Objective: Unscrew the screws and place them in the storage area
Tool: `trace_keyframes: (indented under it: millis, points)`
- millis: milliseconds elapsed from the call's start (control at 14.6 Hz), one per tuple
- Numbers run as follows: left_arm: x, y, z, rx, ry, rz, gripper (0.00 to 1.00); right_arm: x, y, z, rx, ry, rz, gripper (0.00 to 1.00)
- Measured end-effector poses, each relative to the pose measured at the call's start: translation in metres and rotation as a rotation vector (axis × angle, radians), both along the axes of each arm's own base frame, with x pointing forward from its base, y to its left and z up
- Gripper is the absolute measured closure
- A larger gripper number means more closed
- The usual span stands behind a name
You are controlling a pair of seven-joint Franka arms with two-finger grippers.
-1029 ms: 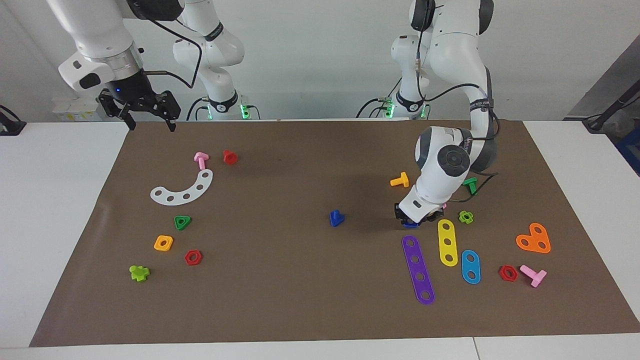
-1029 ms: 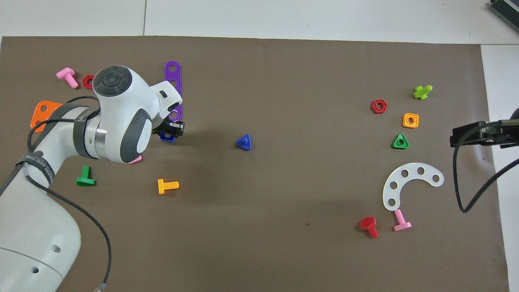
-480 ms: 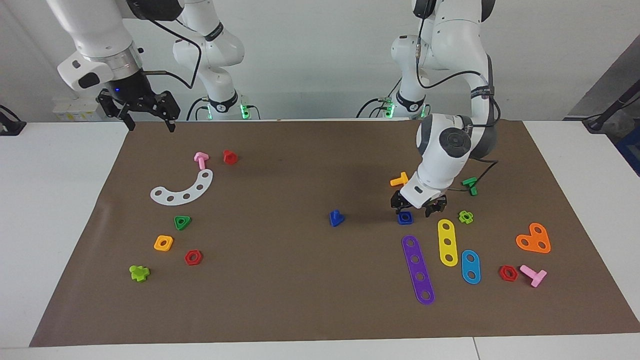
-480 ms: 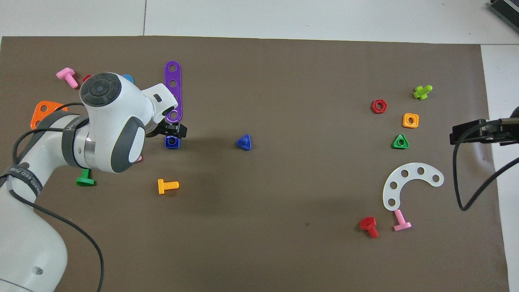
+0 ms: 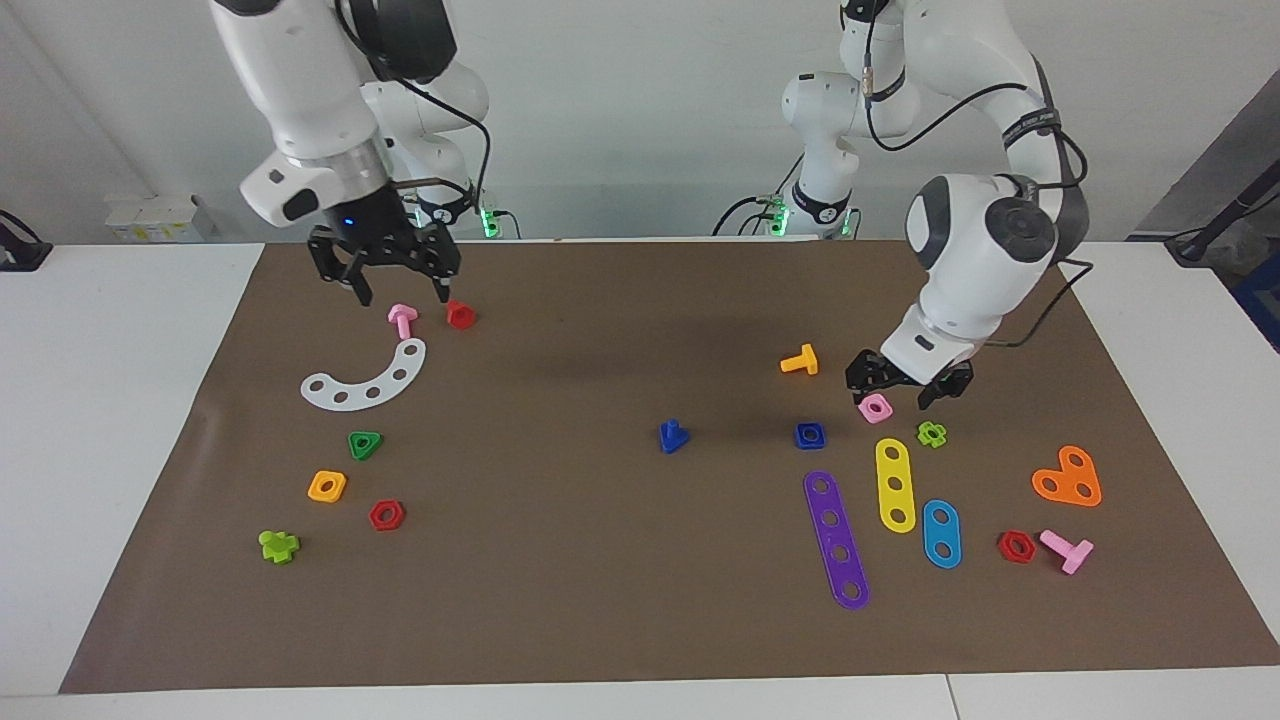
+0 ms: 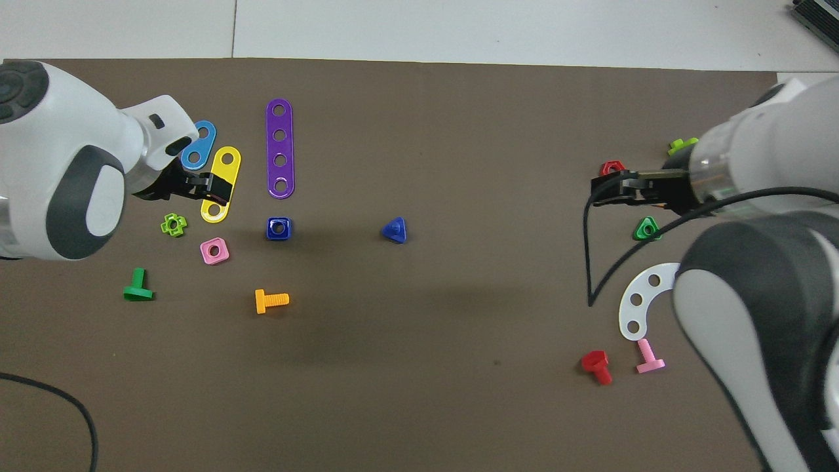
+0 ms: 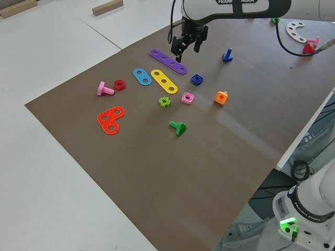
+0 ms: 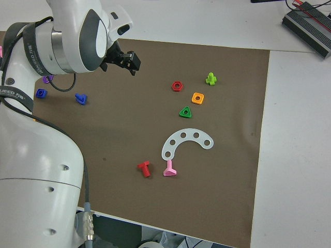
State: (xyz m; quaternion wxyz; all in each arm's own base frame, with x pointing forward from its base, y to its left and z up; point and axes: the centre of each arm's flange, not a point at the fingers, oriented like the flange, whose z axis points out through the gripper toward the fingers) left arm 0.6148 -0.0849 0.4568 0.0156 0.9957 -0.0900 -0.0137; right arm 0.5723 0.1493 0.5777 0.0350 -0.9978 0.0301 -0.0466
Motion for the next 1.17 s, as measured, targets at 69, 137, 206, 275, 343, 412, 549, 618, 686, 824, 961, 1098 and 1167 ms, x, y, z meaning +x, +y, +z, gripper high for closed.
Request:
trace_keyframes:
  millis: [69, 137, 206, 275, 343, 412, 549, 618, 686, 824, 961, 1098, 1167]
  points:
    - [0.000, 0.018, 0.011, -0.002, 0.001, -0.006, 0.00, 0.006, 0.035, -0.021, 0.009, -0.013, -0.020, 0.00]
    - [-0.001, 0.036, 0.019, -0.003, 0.002, -0.011, 0.00, 0.012, 0.068, -0.044, 0.018, -0.023, -0.036, 0.00]
    - [-0.003, 0.053, 0.024, -0.005, 0.006, -0.016, 0.00, 0.016, 0.101, -0.070, 0.026, -0.029, -0.048, 0.00]
    - [-0.005, 0.069, 0.028, -0.002, 0.010, -0.021, 0.01, 0.017, 0.132, -0.097, 0.031, -0.031, -0.055, 0.00]
    - [-0.006, 0.081, 0.031, 0.007, 0.012, -0.023, 0.01, 0.017, 0.160, -0.124, 0.035, -0.034, -0.057, 0.00]
    - [-0.009, 0.089, 0.035, 0.017, 0.016, -0.023, 0.01, 0.012, 0.188, -0.149, 0.037, -0.033, -0.055, 0.00]
    - [-0.016, 0.092, 0.050, 0.020, 0.015, -0.023, 0.00, 0.001, 0.235, -0.195, 0.016, -0.025, -0.036, 0.00]
    - [-0.022, 0.091, 0.061, 0.019, 0.016, -0.023, 0.00, -0.001, 0.254, -0.214, 0.000, -0.030, -0.018, 0.00]
    - [-0.029, 0.092, 0.073, 0.019, 0.017, -0.023, 0.00, 0.000, 0.267, -0.230, -0.005, -0.039, -0.008, 0.00]
    - [-0.046, 0.095, 0.097, 0.017, 0.019, -0.016, 0.00, 0.007, 0.273, -0.249, -0.005, -0.067, 0.004, 0.04]
    - [-0.059, 0.096, 0.114, 0.016, 0.027, 0.000, 0.00, 0.012, 0.270, -0.259, -0.011, -0.077, 0.002, 0.10]
    - [-0.066, 0.097, 0.120, 0.016, 0.036, 0.009, 0.00, 0.013, 0.269, -0.259, -0.010, -0.081, 0.001, 0.31]
    - [-0.066, 0.097, 0.119, 0.021, 0.038, 0.016, 0.00, 0.013, 0.270, -0.259, -0.010, -0.081, 0.002, 0.31]
